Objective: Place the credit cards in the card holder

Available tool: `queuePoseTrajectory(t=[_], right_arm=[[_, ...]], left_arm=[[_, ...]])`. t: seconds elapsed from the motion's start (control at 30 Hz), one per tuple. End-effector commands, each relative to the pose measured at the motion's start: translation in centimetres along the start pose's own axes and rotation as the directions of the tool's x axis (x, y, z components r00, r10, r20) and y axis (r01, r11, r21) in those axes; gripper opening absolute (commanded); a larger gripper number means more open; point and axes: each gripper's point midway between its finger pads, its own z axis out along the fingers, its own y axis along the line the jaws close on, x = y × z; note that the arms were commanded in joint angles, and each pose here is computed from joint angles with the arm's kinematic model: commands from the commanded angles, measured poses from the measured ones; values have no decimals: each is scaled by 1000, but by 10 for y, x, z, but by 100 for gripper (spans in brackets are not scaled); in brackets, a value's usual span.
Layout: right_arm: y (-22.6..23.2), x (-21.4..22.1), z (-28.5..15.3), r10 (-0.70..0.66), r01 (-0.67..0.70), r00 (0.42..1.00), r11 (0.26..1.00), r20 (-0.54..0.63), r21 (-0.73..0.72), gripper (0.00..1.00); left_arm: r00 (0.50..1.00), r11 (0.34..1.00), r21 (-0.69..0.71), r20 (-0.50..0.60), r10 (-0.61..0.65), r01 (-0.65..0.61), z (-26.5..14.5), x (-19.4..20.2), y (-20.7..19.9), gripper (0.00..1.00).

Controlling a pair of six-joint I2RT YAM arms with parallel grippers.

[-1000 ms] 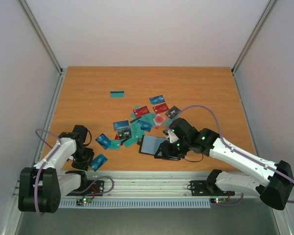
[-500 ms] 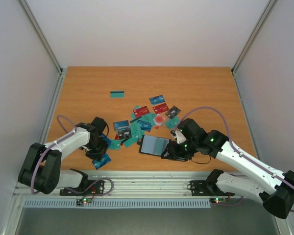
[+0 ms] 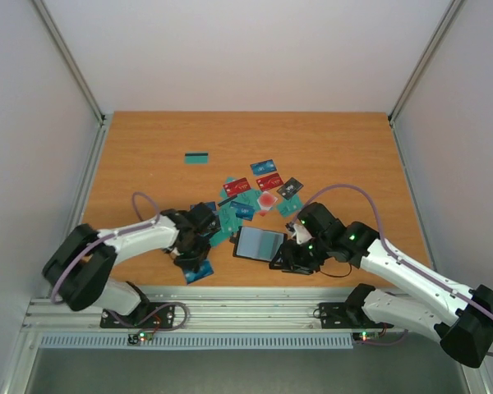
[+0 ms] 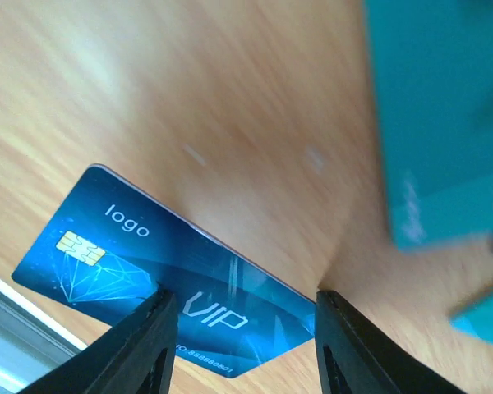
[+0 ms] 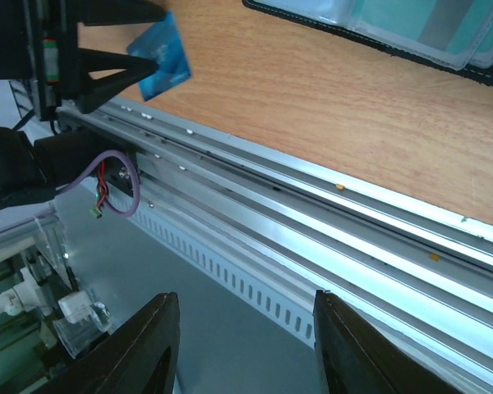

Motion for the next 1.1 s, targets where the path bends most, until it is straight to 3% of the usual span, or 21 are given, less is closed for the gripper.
queuePoseTrajectory(t=[0.0, 0.47, 0.8, 0.93, 1.07], right_arm=[[4, -3, 0, 10, -9, 1000, 1000, 12, -30, 47], [-6, 0, -14, 20, -22, 998, 999, 65, 26, 47], [-10, -1, -22, 70, -74, 991, 997, 118, 32, 48], [-5, -8, -17, 97, -99, 988, 995, 123, 11, 48], [-4, -17, -8, 140, -142, 981, 990, 131, 3, 48]], left_arm=[[999, 999, -32, -40, 14, -15, 36, 32, -19, 47], [985, 993, -7, -132, 112, -114, 53, 115, -34, 47], [971, 976, 113, -134, 199, -184, 27, 115, -39, 47], [952, 949, 195, -135, 275, -246, -2, 116, -54, 48], [930, 906, 258, -61, 362, -336, -45, 94, -68, 48]])
